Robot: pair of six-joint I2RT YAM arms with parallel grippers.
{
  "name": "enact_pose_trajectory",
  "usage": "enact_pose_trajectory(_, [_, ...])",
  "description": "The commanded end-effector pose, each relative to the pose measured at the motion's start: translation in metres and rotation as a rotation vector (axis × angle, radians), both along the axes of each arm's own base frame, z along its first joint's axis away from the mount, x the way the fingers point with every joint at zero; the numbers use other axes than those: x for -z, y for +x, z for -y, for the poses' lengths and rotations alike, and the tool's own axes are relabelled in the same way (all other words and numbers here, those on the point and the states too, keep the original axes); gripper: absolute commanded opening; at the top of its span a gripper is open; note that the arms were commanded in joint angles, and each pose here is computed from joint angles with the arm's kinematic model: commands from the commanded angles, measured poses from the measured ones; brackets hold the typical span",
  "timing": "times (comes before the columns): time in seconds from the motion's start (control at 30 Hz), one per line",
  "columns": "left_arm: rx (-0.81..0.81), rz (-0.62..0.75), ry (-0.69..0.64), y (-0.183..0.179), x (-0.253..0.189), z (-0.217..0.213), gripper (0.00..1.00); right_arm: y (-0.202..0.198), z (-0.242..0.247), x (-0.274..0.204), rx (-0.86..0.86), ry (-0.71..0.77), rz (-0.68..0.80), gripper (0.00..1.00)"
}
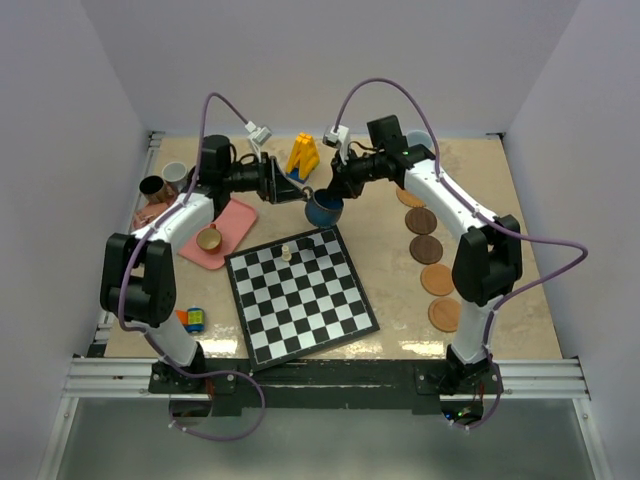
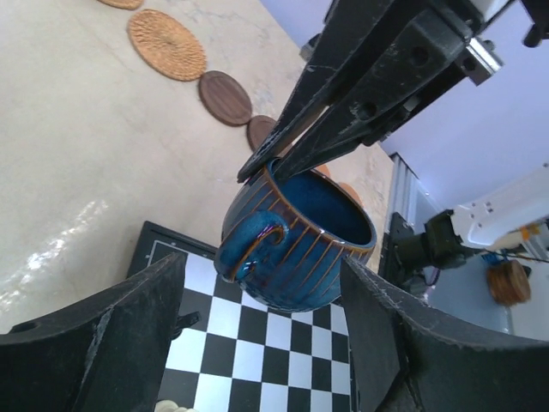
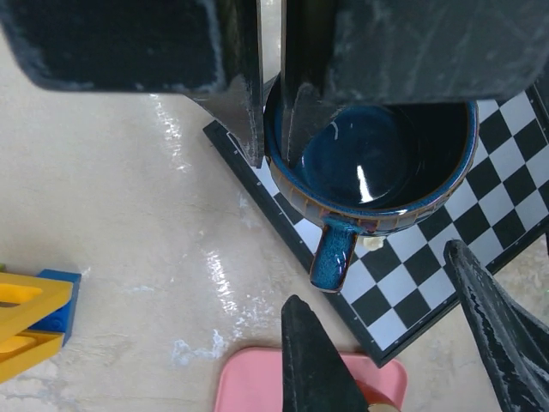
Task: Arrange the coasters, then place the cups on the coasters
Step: Place the cup on the coaster.
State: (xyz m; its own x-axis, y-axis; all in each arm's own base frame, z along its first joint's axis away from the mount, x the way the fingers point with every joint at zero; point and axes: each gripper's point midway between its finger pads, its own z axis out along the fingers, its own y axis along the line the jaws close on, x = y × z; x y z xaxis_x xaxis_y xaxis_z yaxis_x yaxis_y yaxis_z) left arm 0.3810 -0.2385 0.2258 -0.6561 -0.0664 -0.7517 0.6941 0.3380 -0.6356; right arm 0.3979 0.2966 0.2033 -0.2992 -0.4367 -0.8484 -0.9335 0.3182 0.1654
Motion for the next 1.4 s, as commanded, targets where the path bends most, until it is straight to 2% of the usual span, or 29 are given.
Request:
enact_pose_trajectory(0.0, [0.131,0.136,-0.088,-0.006,-0.036,0.006,0.76,-0.014,-0.007,-0.051,-0.095,0.096,0.088,0.0])
enact_pose_trajectory(0.23, [0.204,0.087,-0.104,-0.011,-0.027,0.009,0.75,-0.022,-0.01,-0.054,-0.138,0.124,0.072,0.0])
enact_pose_trajectory(0.43, [0.256,0.041,-0.113,-0.024,-0.018,0.008,0.66,-0.024,-0.013,-0.056,-0.157,0.14,0.066,0.0])
enact_pose_trajectory(0.57, [0.253,0.045,-0.109,-0.025,-0.017,0.01,0.46,-0.024,-0.013,-0.052,-0.159,0.139,0.056,0.0])
enact_pose_trajectory(0.77, [0.286,0.037,-0.111,-0.032,-0.014,0.017,0.31,-0.024,-0.013,-0.051,-0.162,0.136,0.057,0.0])
enact_pose_trajectory(0.87, [0.301,0.034,-0.113,-0.036,-0.014,0.02,0.2,-0.024,-0.013,-0.052,-0.162,0.137,0.059,0.0])
enact_pose_trajectory(0.93, [0.319,0.037,-0.116,-0.04,-0.015,0.023,0.1,-0.023,-0.013,-0.05,-0.154,0.133,0.058,0.0])
enact_pose_trajectory(0.97, [0.327,0.04,-0.117,-0.041,-0.016,0.024,0.02,-0.022,-0.012,-0.048,-0.148,0.129,0.054,0.0])
enact_pose_trajectory(1.0, [0.332,0.049,-0.117,-0.043,-0.017,0.025,0.0,-0.022,-0.013,-0.047,-0.144,0.126,0.054,0.0])
enact_pose_trajectory(1.07, [0.339,0.068,-0.115,-0.046,-0.018,0.026,0.0,-0.019,-0.012,-0.046,-0.129,0.124,0.053,0.06])
enact_pose_trajectory(1.23, [0.29,0.185,-0.089,-0.045,-0.028,0.023,0.0,-0.012,-0.01,-0.042,-0.092,0.113,0.048,0.36])
enact_pose_trajectory(1.37, [0.255,0.243,-0.071,-0.043,-0.036,0.021,0.0,-0.011,-0.007,-0.037,-0.07,0.102,0.033,0.47])
